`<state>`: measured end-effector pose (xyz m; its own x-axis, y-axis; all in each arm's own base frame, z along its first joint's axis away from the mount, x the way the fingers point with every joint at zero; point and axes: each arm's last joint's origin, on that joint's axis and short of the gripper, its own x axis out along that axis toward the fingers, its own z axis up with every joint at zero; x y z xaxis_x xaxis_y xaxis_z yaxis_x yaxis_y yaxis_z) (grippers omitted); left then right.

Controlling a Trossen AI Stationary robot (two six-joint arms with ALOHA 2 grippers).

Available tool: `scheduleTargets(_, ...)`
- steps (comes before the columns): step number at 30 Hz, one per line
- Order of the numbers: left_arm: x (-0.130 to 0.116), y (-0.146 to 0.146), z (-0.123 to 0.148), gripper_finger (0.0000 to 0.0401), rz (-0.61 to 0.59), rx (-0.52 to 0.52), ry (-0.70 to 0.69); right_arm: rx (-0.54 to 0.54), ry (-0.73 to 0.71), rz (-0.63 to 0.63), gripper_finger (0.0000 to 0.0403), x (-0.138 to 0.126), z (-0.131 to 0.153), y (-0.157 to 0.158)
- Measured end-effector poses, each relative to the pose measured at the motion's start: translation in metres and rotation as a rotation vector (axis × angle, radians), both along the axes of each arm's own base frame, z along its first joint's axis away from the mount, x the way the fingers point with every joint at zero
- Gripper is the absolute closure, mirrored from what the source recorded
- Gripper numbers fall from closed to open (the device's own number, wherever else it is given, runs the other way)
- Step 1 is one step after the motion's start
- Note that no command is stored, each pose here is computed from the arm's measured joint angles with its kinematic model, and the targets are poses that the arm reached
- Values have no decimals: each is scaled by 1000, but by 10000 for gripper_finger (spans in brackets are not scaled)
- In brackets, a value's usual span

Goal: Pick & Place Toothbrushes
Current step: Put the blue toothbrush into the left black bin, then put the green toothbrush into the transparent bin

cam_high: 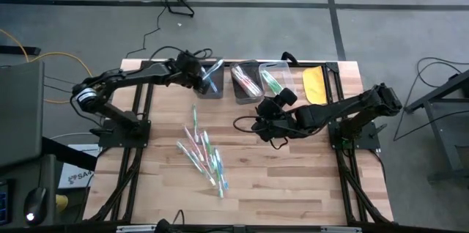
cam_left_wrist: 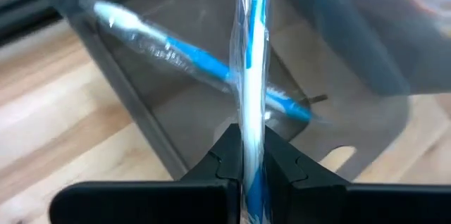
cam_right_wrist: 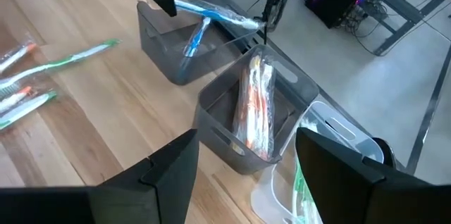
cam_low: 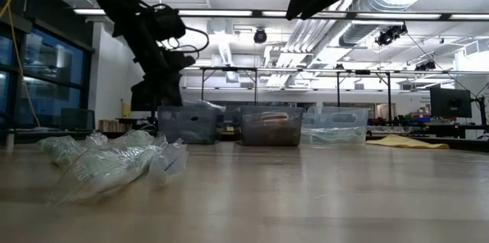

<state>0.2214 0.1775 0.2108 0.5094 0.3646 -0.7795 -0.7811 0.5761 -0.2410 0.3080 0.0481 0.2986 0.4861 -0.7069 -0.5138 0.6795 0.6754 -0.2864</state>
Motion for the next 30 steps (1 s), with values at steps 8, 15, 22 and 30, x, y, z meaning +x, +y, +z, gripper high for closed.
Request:
scheduleTargets(8,0,2,-5,385,71,-13,16,1,-3,0,172,0,0,0)
scheduleTargets(15,1,2,-8,370,60,-38,20,5,-13,-2,172,1,0,0)
scheduleTargets(22,1,2,-7,232,54,-36,19,47,-21,21,172,2,0,1)
scheduleTargets(30,-2,-1,3,166,-3,27,18,183,-86,22,172,13,-10,9)
